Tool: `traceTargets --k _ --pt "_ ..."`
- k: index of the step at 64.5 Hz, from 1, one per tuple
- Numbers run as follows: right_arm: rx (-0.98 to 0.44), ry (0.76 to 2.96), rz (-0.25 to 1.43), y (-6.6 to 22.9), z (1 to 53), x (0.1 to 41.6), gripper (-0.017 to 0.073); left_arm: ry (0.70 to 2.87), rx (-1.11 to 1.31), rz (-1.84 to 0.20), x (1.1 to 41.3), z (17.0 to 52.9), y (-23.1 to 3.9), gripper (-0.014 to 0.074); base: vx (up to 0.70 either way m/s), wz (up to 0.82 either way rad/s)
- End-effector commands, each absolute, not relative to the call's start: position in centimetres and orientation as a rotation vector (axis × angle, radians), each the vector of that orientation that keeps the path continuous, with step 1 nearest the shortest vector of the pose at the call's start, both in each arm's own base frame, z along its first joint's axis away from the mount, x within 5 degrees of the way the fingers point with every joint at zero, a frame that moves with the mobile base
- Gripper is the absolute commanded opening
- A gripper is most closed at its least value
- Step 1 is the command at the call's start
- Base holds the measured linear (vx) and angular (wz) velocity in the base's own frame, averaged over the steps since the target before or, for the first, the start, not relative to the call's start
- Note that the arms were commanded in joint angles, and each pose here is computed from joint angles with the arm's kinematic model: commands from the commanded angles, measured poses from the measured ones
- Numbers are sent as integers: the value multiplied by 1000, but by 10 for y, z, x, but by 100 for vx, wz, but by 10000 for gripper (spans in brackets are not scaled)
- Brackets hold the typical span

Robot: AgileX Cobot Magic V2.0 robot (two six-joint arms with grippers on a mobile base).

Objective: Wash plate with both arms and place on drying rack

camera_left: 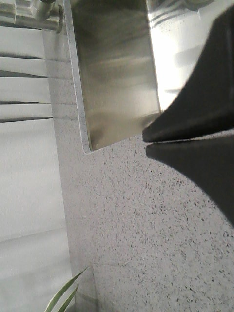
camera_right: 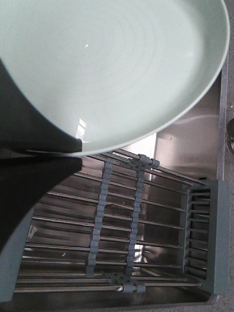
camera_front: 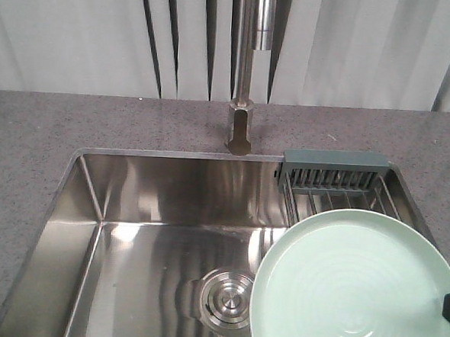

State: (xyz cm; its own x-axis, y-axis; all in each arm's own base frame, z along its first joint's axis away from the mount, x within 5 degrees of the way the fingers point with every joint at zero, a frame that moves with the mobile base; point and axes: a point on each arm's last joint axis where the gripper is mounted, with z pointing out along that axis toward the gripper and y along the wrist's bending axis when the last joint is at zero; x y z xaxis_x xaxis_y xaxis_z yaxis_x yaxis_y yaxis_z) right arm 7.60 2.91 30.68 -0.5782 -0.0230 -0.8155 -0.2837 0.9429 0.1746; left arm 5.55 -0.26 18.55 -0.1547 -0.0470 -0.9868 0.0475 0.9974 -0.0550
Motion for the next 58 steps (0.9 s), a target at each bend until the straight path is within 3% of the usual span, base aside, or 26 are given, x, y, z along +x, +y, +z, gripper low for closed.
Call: traceTargets --k 1,58 --pt "-180 2092 362 29 319 80 -1 1616 -2 -104 54 200 -3 -6 0 0" --pt "-180 2092 362 29 319 80 -1 1616 -2 -104 54 200 -3 -6 0 0"
